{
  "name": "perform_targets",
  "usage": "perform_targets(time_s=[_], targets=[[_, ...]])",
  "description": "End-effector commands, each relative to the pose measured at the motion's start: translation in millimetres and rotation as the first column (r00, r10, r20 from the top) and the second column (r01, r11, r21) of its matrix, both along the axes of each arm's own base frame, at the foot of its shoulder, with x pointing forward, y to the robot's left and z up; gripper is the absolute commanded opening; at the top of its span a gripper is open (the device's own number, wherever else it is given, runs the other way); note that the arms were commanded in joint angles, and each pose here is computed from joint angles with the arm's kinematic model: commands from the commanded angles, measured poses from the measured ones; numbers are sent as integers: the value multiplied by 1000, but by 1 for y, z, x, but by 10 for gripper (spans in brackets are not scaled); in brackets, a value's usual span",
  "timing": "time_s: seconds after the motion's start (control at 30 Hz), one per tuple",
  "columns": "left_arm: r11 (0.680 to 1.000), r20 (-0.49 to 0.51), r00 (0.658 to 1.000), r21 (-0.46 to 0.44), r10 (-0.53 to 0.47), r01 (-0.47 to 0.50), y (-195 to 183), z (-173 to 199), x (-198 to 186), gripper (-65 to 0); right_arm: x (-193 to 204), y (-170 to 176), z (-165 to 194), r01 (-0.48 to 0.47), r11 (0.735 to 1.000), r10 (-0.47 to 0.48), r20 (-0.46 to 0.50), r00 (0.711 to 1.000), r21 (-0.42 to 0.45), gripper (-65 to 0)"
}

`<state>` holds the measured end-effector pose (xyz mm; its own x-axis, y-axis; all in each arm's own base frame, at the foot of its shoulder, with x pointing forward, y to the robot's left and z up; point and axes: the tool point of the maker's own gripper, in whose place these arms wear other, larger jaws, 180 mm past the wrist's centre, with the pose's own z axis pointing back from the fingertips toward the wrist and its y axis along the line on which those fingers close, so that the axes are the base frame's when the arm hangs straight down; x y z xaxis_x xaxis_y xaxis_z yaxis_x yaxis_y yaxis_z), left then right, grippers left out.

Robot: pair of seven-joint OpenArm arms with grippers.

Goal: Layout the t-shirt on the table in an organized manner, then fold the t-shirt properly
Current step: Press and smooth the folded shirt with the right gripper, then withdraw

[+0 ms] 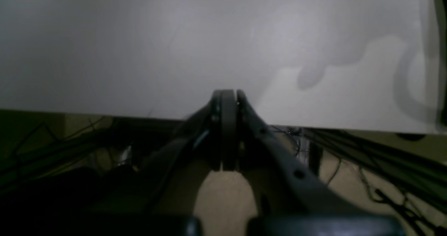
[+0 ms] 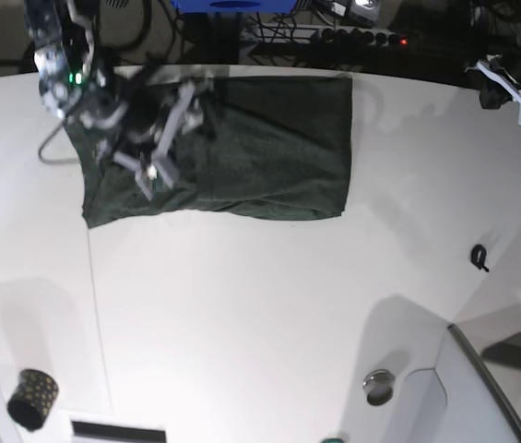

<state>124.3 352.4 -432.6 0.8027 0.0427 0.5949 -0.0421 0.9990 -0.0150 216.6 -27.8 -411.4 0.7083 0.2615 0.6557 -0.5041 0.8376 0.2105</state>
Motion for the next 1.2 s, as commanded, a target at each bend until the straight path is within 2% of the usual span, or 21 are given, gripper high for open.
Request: perform_targets(time_s=[0.0, 0.2, 0.47, 0.67, 0.8, 0.97, 1.03, 1.13, 1.17], targets=[[1000, 31, 999, 14, -15, 14, 4, 10, 5, -650, 16, 8, 9, 8, 999, -9, 37, 999, 36, -260], [1000, 31, 999, 8, -11, 11, 2, 8, 4, -650, 67, 20, -5, 22, 999, -22, 8, 1000, 38, -260], [1000, 33, 999, 3, -6, 6, 0, 7, 4, -650, 76, 16, -30, 41, 999, -39, -55, 998, 18, -261], [1000, 35, 999, 3, -6, 6, 0, 8, 4, -650, 94, -3, -50, 130, 991, -130, -57, 990, 3, -261], [1000, 35, 999, 3, -6, 6, 0, 8, 4, -650, 108, -16, -41, 187, 982, -187, 14, 982, 3, -261], [1000, 35, 999, 3, -6, 6, 0, 8, 4, -650, 107, -32, 3, 179, 984, -180, 145, 973, 17, -252], [1000, 33, 999, 4, -7, 7, 0, 7, 4, -650, 100, -56, 16, 236, 972, -236, 172, 956, 17, -207], [1000, 39, 999, 0, -11, 11, -2, 8, 7, -650, 87, -94, 22, 313, 950, -308, 143, 940, -13, -32], [1000, 46, 999, 2, -11, 11, -2, 8, 11, -650, 83, -99, 21, 322, 947, -320, 121, 940, 3, 0]])
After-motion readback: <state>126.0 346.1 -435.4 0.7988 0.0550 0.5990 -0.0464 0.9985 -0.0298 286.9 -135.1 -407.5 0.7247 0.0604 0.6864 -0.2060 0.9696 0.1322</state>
